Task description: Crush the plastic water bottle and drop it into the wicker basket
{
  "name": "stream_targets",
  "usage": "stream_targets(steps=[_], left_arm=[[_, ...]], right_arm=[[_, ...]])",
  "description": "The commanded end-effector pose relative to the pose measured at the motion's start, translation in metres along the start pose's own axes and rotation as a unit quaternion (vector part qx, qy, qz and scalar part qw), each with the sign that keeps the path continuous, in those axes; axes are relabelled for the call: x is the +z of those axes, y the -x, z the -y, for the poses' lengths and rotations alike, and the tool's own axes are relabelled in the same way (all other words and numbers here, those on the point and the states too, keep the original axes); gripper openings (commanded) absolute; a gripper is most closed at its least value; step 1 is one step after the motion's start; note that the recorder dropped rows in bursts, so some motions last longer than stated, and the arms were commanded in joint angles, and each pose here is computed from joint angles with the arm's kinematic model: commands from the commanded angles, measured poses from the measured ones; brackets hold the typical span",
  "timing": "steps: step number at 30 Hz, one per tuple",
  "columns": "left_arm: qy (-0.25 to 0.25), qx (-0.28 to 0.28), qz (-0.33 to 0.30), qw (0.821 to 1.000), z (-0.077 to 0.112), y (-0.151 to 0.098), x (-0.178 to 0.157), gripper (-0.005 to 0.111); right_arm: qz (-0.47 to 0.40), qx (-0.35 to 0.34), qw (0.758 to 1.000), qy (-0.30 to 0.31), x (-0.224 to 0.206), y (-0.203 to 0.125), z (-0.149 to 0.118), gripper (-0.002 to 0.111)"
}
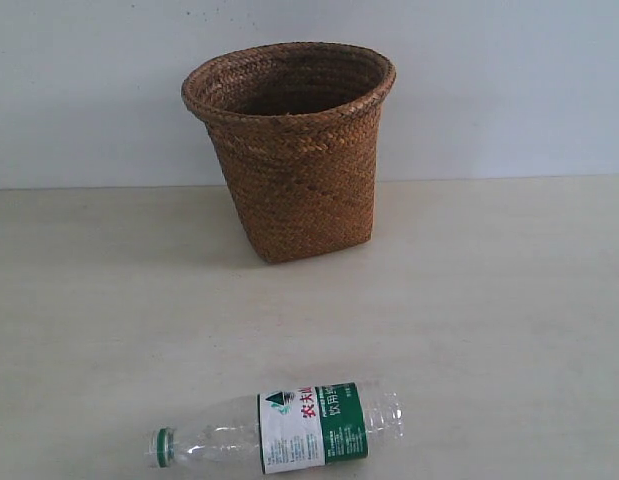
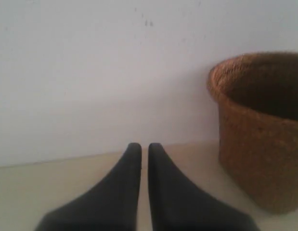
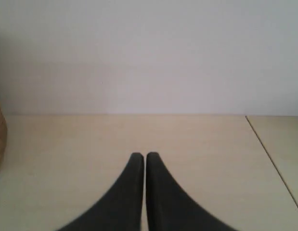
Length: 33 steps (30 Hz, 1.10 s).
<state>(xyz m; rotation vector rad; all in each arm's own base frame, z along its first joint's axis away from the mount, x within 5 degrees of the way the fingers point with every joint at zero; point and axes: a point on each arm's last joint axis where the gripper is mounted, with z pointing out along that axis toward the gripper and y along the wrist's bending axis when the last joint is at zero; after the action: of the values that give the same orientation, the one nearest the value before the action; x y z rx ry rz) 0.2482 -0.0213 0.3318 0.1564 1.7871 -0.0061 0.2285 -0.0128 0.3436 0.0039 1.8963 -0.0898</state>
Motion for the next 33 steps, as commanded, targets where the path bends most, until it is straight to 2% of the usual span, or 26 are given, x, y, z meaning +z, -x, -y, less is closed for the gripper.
stream_targets(steps=[1,5,7,10,14,18,20,24,28,33], left_arm=[[0.012,0.041,-0.098,0.994,-0.004,-0.012,0.024,0.004],[-0.006,0.11,-0.181,0.977,0.004,-0.025,0.039,0.004],[-0.033,0.152,-0.217,0.964,0.013,-0.03,0.045,0.004],[-0.1,0.226,-0.263,0.932,0.028,-0.037,0.049,0.004],[-0.215,0.304,-0.297,0.879,0.045,-0.044,0.048,0.004],[-0.328,0.335,-0.289,0.835,0.06,-0.048,0.038,0.004],[-0.368,0.342,-0.275,0.82,0.065,-0.048,0.034,0.004],[-0.39,0.341,-0.271,0.811,0.068,-0.049,0.032,0.004],[-0.424,0.343,-0.266,0.795,0.074,-0.061,0.027,0.004],[-0.469,0.381,-0.224,0.765,0.09,-0.08,0.02,0.006]], right_arm=[[-0.086,-0.065,0.994,0.022,0.02,0.001,-0.007,0.0],[-0.17,-0.126,0.974,0.086,0.039,0.003,-0.026,0.0],[-0.212,-0.14,0.959,0.129,0.048,0.003,-0.037,0.0],[-0.252,-0.174,0.931,0.198,0.059,-0.002,-0.055,0.0],[-0.262,-0.219,0.888,0.308,0.067,-0.012,-0.091,0.0],[-0.269,-0.267,0.847,0.374,0.069,-0.027,-0.121,0.0],[-0.276,-0.276,0.835,0.388,0.07,-0.033,-0.133,0.0],[-0.283,-0.291,0.815,0.412,0.066,-0.04,-0.153,0.0],[-0.287,-0.311,0.792,0.44,0.059,-0.047,-0.17,0.0],[-0.294,-0.325,0.765,0.471,0.057,-0.059,-0.188,0.0]])
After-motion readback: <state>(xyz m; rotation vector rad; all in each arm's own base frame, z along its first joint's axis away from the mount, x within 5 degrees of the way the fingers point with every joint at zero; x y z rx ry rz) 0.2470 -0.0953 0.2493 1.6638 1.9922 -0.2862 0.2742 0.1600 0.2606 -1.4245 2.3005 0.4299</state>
